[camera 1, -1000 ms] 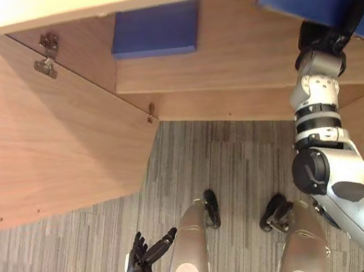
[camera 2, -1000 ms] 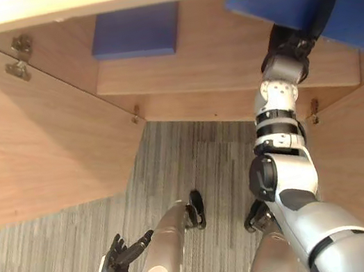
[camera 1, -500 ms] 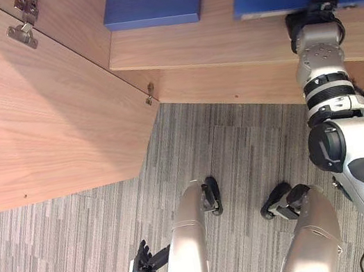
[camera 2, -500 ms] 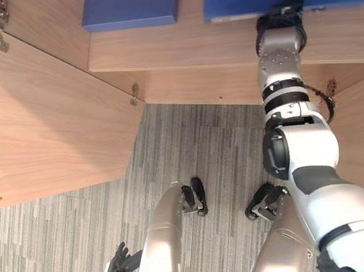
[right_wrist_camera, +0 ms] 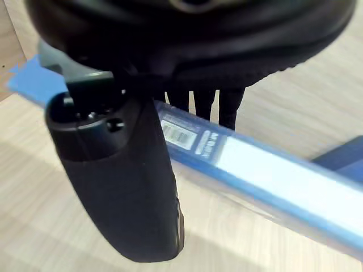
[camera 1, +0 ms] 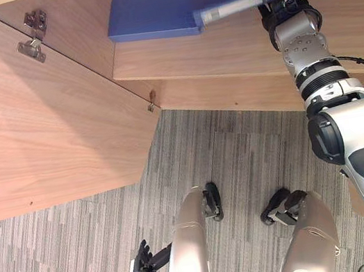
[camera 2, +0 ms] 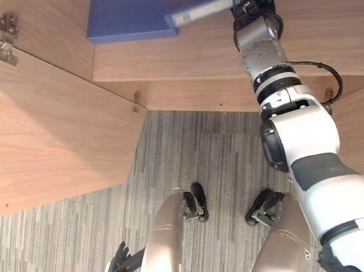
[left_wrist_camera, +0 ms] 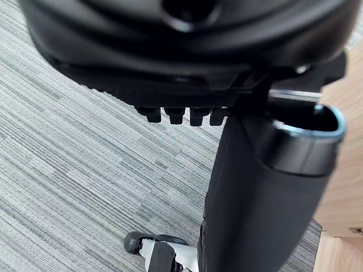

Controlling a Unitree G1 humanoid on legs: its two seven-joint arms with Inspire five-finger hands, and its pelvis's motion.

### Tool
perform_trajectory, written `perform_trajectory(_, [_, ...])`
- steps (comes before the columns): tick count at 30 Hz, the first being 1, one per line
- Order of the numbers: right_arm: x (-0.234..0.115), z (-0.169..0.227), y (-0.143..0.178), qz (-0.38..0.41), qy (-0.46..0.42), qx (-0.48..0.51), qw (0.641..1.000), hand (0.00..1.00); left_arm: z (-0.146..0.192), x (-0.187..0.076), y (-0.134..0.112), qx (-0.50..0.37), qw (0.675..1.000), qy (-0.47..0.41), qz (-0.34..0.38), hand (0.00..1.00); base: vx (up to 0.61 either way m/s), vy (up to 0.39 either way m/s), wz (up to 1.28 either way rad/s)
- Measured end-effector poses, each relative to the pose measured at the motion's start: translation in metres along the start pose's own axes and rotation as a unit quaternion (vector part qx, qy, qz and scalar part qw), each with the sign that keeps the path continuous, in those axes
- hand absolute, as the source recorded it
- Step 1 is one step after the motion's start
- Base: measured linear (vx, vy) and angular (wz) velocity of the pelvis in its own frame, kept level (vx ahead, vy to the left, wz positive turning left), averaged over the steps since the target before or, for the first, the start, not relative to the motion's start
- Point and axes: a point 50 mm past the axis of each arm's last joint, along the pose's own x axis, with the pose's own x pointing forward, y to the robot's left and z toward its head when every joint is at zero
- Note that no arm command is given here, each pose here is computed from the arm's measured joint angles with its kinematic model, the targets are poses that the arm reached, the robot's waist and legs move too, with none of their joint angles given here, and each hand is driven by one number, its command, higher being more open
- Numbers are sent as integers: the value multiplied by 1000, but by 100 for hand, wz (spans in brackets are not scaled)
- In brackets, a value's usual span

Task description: Walk over to the cabinet, pick up the folder, carry it to the office cabinet, place the folder inside the office cabinet, then close the office cabinet door

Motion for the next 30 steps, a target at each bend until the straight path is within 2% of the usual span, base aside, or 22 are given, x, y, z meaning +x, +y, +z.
perform_trajectory(5, [-2, -5, 1, -5, 7, 84, 996, 100, -1, 0, 1, -4, 1000, 2, 7, 100, 79, -32, -2])
perform_trajectory(13, [-3, -17, -5, -23, 18, 145, 989, 100, -1, 0, 2, -4, 1000, 2, 13, 100, 73, -24, -2])
perform_trajectory(14, [-2, -20, -8, -26, 20, 136, 990, 100, -1, 0, 2, -4, 1000, 3, 14, 100, 78, -10, -3])
perform_trajectory(16, [-2, -27, -17, -22, 22, 50, 998, 100, -2, -1, 4, -4, 1000, 3, 16, 100, 69, -5, -4])
perform_trajectory(18, [-1, -41, -33, 4, 31, -151, 988, 100, -2, -1, 6, -6, 1000, 4, 15, 100, 66, -2, -4])
perform_trajectory(19, [0, -49, -47, 28, 43, -306, 951, 100, -3, -2, 6, -8, 1000, 5, 12, 100, 89, 4, -5])
perform_trajectory(20, [-1, -59, -62, 55, 59, -450, 890, 100, -5, -5, 7, -11, 1000, 3, 8, 100, 91, 4, -6])
perform_trajectory(21, [-2, -62, -65, 74, 57, -506, 858, 100, -5, -6, 9, -10, 1000, 1, 6, 100, 97, -2, -5])
perform_trajectory(23, [-2, -62, -78, 149, 60, -721, 674, 100, -5, -9, 11, -1, 1000, -4, -9, 100, 82, -11, 1])
perform_trajectory(24, [-3, -62, -84, 160, 59, -761, 625, 100, -6, -9, 11, 2, 1000, -3, -12, 100, 98, -18, 5])
perform_trajectory(25, [-6, -68, -97, 182, 67, -818, 542, 100, -8, -11, 13, 6, 1000, 1, -19, 100, 103, -18, 2])
perform_trajectory(26, [-10, -75, -107, 197, 73, -844, 493, 100, -9, -12, 15, 9, 1000, 3, -21, 100, 109, -19, 3])
perform_trajectory(27, [-14, -81, -118, 208, 72, -866, 449, 100, -9, -12, 15, 10, 1000, 4, -26, 100, 115, -17, 3])
perform_trajectory(30, [-17, -83, -130, 219, 78, -880, 414, 100, -9, -12, 18, 16, 999, 7, -37, 100, 101, -2, -2])
